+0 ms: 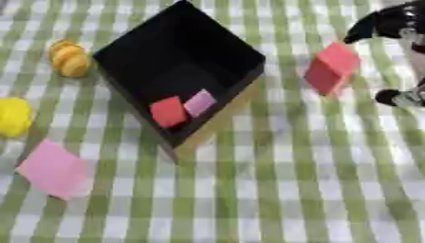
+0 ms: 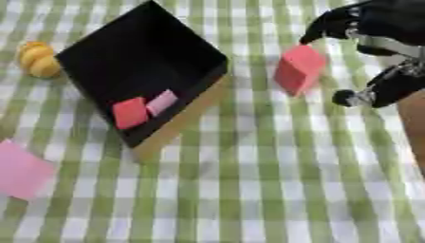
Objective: Pick up objects on the table and place them in the box.
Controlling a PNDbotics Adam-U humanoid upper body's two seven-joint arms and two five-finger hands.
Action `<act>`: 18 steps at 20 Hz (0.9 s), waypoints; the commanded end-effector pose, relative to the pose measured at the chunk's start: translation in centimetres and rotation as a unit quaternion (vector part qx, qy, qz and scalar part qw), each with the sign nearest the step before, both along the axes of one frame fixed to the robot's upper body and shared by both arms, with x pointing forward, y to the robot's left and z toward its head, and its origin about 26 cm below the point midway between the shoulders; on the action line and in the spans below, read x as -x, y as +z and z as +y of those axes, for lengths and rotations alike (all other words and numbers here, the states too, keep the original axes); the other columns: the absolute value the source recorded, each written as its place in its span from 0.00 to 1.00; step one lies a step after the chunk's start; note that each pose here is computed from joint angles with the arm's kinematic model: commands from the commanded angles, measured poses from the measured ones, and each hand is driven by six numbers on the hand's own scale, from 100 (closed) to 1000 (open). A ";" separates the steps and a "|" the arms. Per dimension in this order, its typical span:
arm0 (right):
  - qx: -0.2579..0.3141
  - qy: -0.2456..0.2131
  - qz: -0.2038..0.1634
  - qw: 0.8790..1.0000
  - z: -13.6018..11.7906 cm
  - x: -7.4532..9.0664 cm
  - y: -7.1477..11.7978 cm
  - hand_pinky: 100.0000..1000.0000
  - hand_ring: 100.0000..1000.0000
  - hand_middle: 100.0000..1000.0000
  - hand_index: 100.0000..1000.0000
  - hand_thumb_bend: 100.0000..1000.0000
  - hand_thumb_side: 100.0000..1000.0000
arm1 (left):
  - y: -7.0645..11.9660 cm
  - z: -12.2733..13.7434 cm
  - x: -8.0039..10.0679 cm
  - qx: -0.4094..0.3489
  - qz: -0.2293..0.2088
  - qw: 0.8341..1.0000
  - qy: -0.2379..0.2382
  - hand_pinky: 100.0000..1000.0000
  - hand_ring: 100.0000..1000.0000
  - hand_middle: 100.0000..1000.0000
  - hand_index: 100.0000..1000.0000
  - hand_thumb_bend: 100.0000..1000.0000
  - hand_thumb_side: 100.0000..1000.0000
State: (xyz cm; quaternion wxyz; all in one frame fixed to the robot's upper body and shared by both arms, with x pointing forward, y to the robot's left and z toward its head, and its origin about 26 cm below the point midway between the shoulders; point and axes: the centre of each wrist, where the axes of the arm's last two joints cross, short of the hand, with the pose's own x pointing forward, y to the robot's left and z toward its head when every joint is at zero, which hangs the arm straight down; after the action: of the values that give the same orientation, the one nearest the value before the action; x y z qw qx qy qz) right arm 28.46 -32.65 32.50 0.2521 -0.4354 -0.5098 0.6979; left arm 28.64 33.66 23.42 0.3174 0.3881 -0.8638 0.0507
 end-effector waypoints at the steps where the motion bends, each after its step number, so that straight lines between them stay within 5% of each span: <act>1: 0.017 -0.014 -0.017 1.000 -0.4 0.0 1.0 0.87 0.87 0.85 0.90 0.39 0.00 | 1.2 0.2 0.3 -0.020 -0.014 1.000 0.000 0.76 0.73 0.69 0.77 0.77 0.75; 11: 0.002 -0.022 -0.038 0.999 -0.9 -1.0 1.2 0.87 0.86 0.85 0.89 0.39 0.00 | 1.1 0.1 0.3 -0.021 -0.014 1.000 -0.001 0.76 0.73 0.69 0.77 0.77 0.75; 18: 0.020 -0.037 -0.031 0.999 -1.8 -3.2 1.0 0.87 0.87 0.86 0.90 0.42 0.00 | 1.1 0.0 0.2 -0.021 -0.011 1.000 -0.005 0.76 0.73 0.69 0.77 0.77 0.75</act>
State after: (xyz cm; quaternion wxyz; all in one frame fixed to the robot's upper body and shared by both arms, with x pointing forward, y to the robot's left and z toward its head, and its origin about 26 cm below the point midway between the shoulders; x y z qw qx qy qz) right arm 31.63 -33.94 32.79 0.2571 -0.4673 -0.4990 0.6830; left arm 28.67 33.58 23.42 0.3184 0.3856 -0.8647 0.0470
